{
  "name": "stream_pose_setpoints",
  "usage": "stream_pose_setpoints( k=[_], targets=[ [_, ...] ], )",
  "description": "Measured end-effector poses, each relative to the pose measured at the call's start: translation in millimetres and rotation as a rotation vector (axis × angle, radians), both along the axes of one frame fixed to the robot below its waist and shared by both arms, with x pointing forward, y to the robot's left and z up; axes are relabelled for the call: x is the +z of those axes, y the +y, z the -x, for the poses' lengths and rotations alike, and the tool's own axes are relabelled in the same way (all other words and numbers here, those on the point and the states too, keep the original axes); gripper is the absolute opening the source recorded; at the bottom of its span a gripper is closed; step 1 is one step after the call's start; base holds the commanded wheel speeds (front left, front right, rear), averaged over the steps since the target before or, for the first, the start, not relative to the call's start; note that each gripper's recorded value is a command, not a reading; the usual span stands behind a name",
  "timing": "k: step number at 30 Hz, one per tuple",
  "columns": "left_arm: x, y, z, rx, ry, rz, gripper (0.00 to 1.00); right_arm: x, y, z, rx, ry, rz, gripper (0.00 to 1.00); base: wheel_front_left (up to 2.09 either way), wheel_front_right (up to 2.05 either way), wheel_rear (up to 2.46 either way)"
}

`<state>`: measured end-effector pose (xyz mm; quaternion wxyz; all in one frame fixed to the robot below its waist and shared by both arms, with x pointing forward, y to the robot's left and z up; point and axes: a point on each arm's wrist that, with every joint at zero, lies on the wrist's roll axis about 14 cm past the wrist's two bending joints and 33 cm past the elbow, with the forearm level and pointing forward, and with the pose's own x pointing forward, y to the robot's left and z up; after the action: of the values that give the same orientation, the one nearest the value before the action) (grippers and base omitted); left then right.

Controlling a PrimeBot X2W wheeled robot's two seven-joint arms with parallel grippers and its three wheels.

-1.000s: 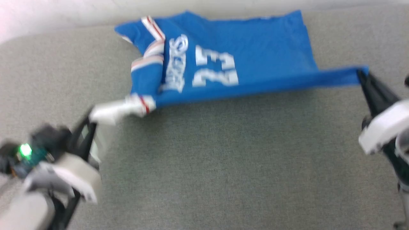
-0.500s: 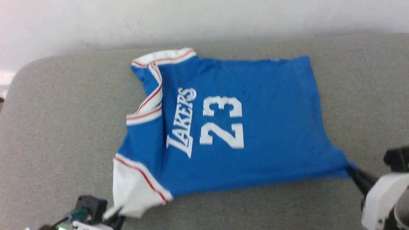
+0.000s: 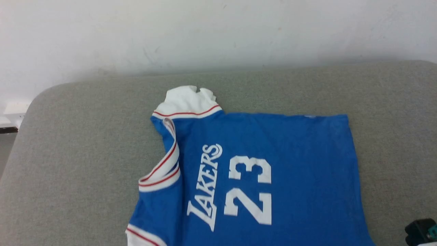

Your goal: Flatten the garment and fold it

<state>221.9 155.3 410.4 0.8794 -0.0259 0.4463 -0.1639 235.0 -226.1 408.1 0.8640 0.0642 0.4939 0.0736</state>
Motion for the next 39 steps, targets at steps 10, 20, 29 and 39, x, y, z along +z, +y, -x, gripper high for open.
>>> stream_pose_setpoints(
  k=[10,20,29,39],
  targets=[
    [4.1,-0.1,22.1,-0.005,0.043,-0.004,0.00,12.0,0.4,18.9,-0.042,-0.004,-0.023,0.00,0.00,0.00,0.00],
    [42.2,18.3,-32.2,-0.054,-0.275,-0.157,0.00,41.0,-2.9,-23.2,-0.049,-0.259,0.011,0.00,0.00,0.00,0.00],
    [86.9,8.2,-107.9,-0.227,-0.592,-0.274,0.00,58.4,-13.0,-71.0,-0.053,-0.406,0.067,0.00,0.00,0.00,0.00],
    [72.4,-14.2,-183.0,-0.316,-0.682,-0.258,0.00,47.9,-13.7,-128.5,-0.008,-0.418,0.108,0.00,0.00,0.00,0.00]
  ],
)
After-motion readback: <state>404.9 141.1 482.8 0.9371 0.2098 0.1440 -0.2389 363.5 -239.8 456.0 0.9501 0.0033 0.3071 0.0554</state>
